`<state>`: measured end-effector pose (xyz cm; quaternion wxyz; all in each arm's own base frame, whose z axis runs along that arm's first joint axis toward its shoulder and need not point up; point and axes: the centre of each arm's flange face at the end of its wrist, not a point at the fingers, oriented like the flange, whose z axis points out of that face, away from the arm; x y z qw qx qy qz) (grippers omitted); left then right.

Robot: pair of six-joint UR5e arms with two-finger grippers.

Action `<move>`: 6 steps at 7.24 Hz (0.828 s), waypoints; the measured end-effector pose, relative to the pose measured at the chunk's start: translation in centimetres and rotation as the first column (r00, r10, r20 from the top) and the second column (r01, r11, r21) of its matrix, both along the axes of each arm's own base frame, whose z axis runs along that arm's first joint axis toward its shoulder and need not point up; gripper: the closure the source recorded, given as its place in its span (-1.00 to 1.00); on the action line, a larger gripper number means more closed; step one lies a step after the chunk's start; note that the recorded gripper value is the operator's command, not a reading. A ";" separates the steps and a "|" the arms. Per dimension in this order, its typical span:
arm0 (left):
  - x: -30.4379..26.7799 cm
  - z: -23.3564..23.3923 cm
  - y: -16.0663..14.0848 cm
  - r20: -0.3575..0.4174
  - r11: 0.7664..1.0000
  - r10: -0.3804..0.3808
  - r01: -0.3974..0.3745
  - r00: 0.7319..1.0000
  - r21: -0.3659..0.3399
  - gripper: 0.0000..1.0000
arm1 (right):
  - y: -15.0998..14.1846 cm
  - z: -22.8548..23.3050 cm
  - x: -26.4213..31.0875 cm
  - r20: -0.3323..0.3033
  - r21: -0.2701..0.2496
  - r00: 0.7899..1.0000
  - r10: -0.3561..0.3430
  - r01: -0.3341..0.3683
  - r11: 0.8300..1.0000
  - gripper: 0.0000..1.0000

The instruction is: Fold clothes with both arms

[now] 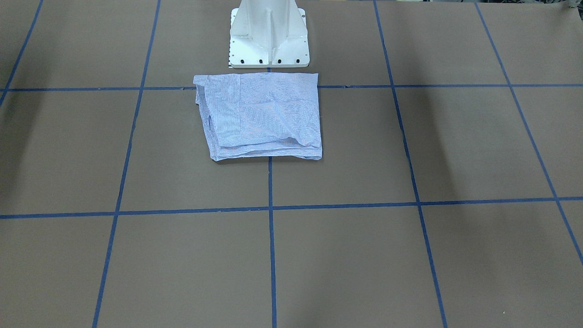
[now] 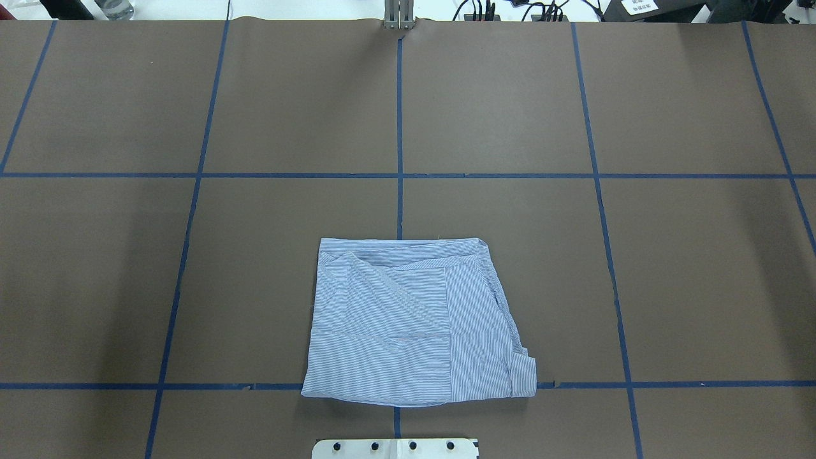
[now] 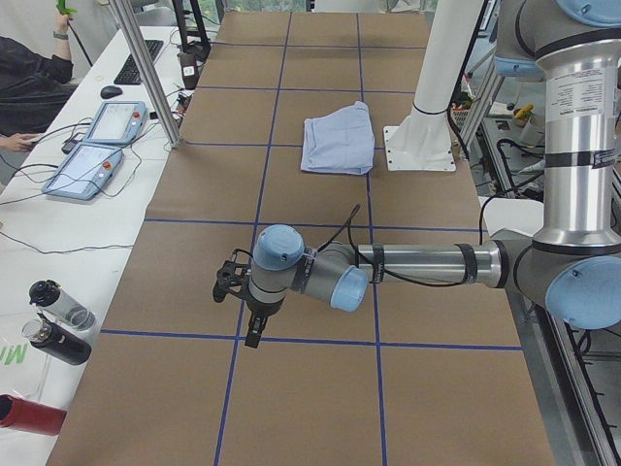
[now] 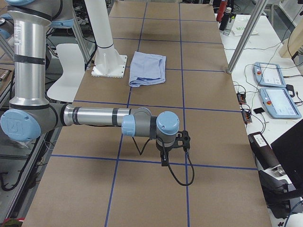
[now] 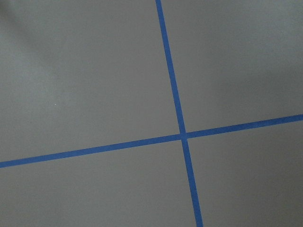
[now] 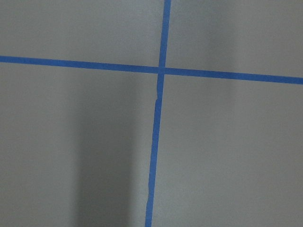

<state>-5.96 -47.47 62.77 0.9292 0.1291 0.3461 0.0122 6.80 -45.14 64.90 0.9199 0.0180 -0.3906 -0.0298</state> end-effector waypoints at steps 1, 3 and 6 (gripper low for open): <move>-0.1 -1.5 0.0 0.002 0.998 0.000 0.001 1.000 -0.062 -1.00 | -0.1 0.0 0.0 0.003 -0.008 1.000 0.009 -0.009 1.000 -1.00; -0.1 -2.4 0.9 0.000 0.990 0.010 -0.010 1.000 -0.140 -1.00 | -0.1 -0.1 0.0 0.007 -0.021 1.000 0.023 -0.023 1.000 -1.00; -0.1 -0.7 1.6 0.005 0.988 0.084 -0.083 0.996 -0.132 -1.00 | 0.4 0.4 -0.1 0.012 -0.041 1.000 0.027 -0.026 0.999 -1.00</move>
